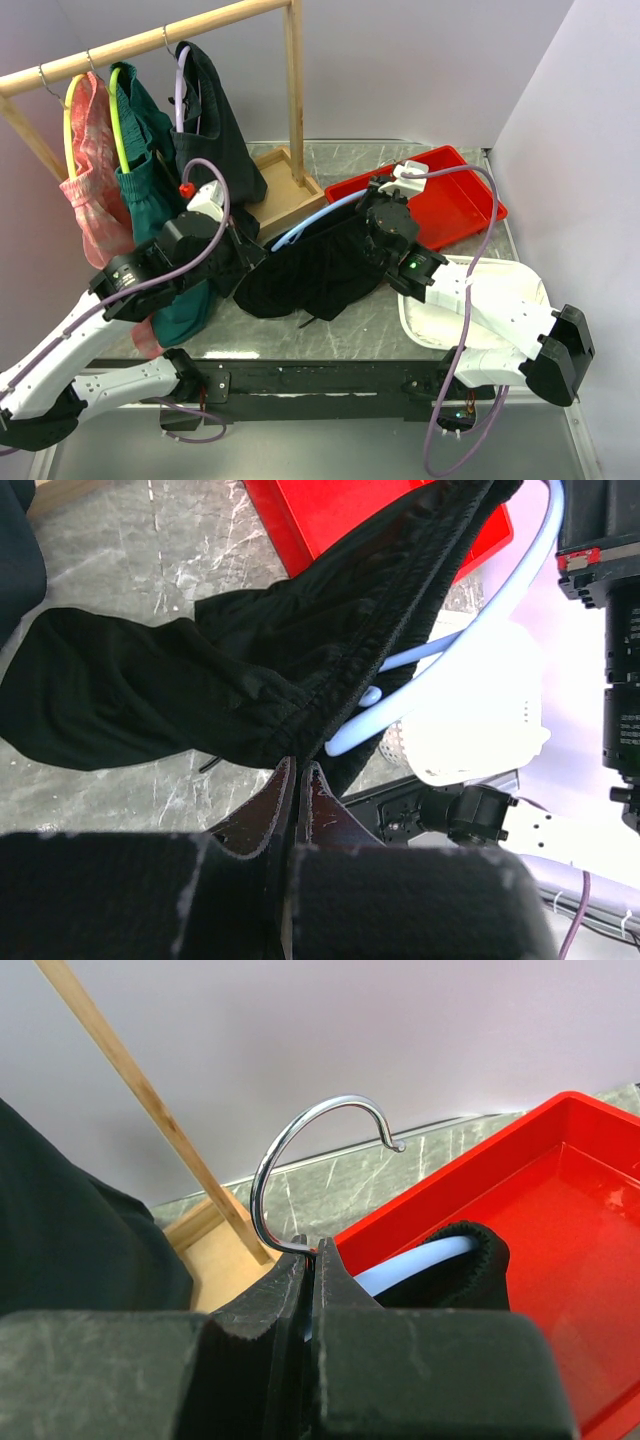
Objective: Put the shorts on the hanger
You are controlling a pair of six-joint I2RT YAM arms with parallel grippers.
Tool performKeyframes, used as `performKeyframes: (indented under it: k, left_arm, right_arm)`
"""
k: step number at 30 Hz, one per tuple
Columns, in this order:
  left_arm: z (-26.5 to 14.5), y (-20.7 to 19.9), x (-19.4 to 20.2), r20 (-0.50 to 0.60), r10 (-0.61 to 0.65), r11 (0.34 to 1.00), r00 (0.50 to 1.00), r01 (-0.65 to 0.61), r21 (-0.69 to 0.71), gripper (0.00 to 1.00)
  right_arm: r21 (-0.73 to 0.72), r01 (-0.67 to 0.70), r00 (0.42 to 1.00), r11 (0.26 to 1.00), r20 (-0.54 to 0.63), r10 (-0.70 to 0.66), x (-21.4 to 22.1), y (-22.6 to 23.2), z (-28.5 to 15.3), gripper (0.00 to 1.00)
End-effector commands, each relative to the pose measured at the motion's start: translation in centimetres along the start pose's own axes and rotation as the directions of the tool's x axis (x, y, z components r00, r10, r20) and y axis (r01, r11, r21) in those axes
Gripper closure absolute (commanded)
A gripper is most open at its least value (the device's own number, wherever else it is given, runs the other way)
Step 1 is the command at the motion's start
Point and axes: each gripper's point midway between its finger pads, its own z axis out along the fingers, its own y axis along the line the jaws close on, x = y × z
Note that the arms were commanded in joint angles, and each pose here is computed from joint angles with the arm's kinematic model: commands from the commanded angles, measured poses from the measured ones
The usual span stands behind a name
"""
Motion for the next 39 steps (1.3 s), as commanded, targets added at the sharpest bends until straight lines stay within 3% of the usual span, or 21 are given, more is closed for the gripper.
performKeyframes:
  k: [1,11,15,32,39]
  left_arm:
    - [-4.2,0.9,-1.3,0.029,0.031,0.999,0.999,-0.031,-0.007,0.99]
    - [-6.5,-2.5,-2.7,-0.021,0.11,0.991,0.994,-0.108,0.079,0.99]
    - [-6.5,-2.3,-3.1,-0.021,0.12,0.992,0.993,-0.118,0.052,0.99]
    - [0.0,-2.6,-0.8,-0.102,0.102,0.995,0.99,-0.103,-0.005,0.99]
    - [0.1,-3.3,-1.2,-0.089,0.065,0.998,0.994,-0.064,0.009,0.99]
  right_arm:
    - [0.274,0.145,0.987,0.951,0.022,-0.156,-1.6,-6.4,0.6,1.0]
    - [0.305,0.207,0.976,0.93,0.008,-0.22,-2.5,-6.0,1.2,1.0]
    - [0.315,0.205,0.975,0.927,0.018,-0.222,-3.2,-5.9,1.2,1.0]
    - [0.149,0.208,0.965,0.967,0.131,-0.228,-4.1,-2.0,-2.5,1.0]
    - [0.063,0.228,0.957,0.972,0.169,-0.235,-3.7,-0.8,-3.4,1.0]
